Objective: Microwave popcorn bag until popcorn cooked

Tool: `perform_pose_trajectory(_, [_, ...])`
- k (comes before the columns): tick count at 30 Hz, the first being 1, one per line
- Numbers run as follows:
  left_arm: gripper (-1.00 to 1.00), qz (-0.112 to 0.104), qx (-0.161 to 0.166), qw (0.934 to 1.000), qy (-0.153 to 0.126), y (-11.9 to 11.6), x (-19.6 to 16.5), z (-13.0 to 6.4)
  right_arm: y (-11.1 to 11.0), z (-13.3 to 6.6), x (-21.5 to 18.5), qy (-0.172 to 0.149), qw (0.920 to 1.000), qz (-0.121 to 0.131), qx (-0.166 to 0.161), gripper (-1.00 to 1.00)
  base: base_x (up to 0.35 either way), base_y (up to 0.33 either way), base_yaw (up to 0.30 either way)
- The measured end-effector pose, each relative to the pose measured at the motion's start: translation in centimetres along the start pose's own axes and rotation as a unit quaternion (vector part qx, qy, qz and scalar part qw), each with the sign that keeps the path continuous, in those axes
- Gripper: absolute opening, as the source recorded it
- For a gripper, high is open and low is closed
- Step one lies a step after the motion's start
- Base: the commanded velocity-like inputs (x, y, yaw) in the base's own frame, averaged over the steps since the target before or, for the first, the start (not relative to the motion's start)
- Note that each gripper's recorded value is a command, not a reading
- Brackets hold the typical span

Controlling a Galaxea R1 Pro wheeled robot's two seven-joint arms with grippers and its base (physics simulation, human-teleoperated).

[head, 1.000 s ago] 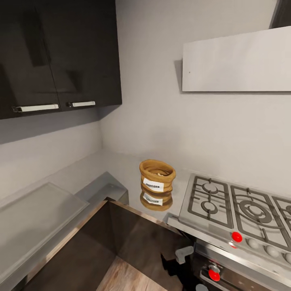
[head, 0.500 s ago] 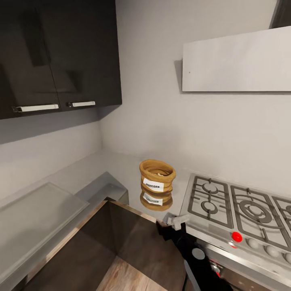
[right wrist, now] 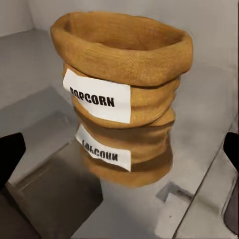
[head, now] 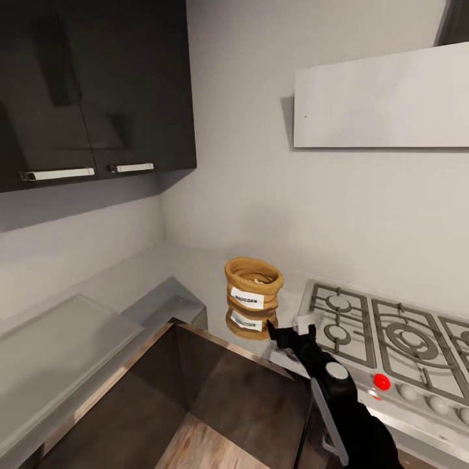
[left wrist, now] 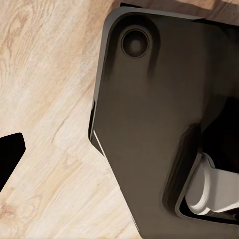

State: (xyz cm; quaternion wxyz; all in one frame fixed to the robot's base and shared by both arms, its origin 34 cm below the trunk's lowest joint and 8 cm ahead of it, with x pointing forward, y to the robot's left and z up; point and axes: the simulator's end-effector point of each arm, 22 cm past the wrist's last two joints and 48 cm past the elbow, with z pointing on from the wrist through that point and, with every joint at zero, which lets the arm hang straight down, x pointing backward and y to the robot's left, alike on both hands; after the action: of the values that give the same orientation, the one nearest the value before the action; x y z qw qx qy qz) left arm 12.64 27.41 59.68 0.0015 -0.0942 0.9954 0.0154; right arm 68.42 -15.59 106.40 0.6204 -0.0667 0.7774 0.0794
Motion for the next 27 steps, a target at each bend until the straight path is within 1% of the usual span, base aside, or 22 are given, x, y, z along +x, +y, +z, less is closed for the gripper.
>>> perform_pose_trajectory(2, [1.0,0.0,0.0,1.0,0.0,0.0,0.0,0.0,-1.5,0.6,-1.1,0.016,0.9998,0.006,0.013,1.0,0.0,0.0,0.0])
perform_pose_trajectory(3, [1.0,0.0,0.0,1.0,0.0,0.0,0.0,0.0,-1.8,0.9,-1.8,0.018,0.9997,0.007,0.015,1.0,0.0,0.0,0.0])
perform_pose_trajectory(6, [1.0,0.0,0.0,1.0,0.0,0.0,0.0,0.0,-2.5,2.1,-5.9,0.003,0.9998,0.003,0.02,1.0,0.0,0.0,0.0])
perform_pose_trajectory(7, [1.0,0.0,0.0,1.0,0.0,0.0,0.0,0.0,-2.9,2.6,-7.5,0.005,0.9997,0.003,0.022,1.0,0.0,0.0,0.0])
perform_pose_trajectory(8, [1.0,0.0,0.0,1.0,0.0,0.0,0.0,0.0,-3.2,2.9,-8.3,0.012,0.9996,0.004,0.025,1.0,0.0,0.0,0.0])
perform_pose_trajectory(9, [1.0,0.0,0.0,1.0,0.0,0.0,0.0,0.0,-4.0,3.2,-9.5,0.028,0.9991,0.009,0.03,1.0,0.0,0.0,0.0])
perform_pose_trajectory(11, [1.0,0.0,0.0,1.0,0.0,0.0,0.0,0.0,-4.6,3.5,-11.5,0.048,0.9981,0.015,0.035,1.0,0.0,0.0,0.0])
perform_pose_trajectory(12, [1.0,0.0,0.0,1.0,0.0,0.0,0.0,0.0,-4.8,3.6,-12.5,0.052,0.9979,0.015,0.036,1.0,0.0,0.0,0.0])
perform_pose_trajectory(17, [1.0,0.0,0.0,1.0,0.0,0.0,0.0,0.0,-5.4,3.8,-19.6,0.046,0.9979,0.012,0.046,1.0,0.0,0.0,0.0])
perform_pose_trajectory(18, [1.0,0.0,0.0,1.0,0.0,0.0,0.0,0.0,-5.8,4.1,-21.1,0.051,0.9973,0.01,0.052,1.0,0.0,0.0,0.0])
perform_pose_trajectory(19, [1.0,0.0,0.0,1.0,0.0,0.0,0.0,0.0,-6.1,4.6,-21.8,0.058,0.9966,0.01,0.057,1.0,0.0,0.0,0.0])
perform_pose_trajectory(22, [1.0,0.0,0.001,1.0,0.001,-0.1,0.0,0.0,-7.7,7.7,-23.4,0.108,0.9912,0.009,0.076,1.0,0.0,0.0,0.0])
perform_pose_trajectory(23, [1.0,0.0,0.001,1.0,0.001,-0.1,0.0,0.0,-8.1,8.2,-23.7,0.117,0.9898,0.011,0.08,1.0,0.0,0.0,0.0])
perform_pose_trajectory(24, [1.0,0.0,0.001,1.0,0.001,-0.1,0.1,0.0,-9.2,8.6,-24.1,0.128,0.9878,0.014,0.087,1.0,0.015,0.0,0.0])
perform_pose_trajectory(26, [1.0,0.0,0.001,1.0,0.001,-0.1,0.1,0.0,-10.9,8.8,-25.1,0.137,0.9855,0.016,0.099,1.0,0.057,0.0,0.0])
perform_pose_trajectory(27, [1.0,0.0,0.001,1.0,0.001,-0.1,0.1,0.0,-11.3,8.9,-25.4,0.139,0.9849,0.017,0.101,1.0,0.083,0.0,0.0])
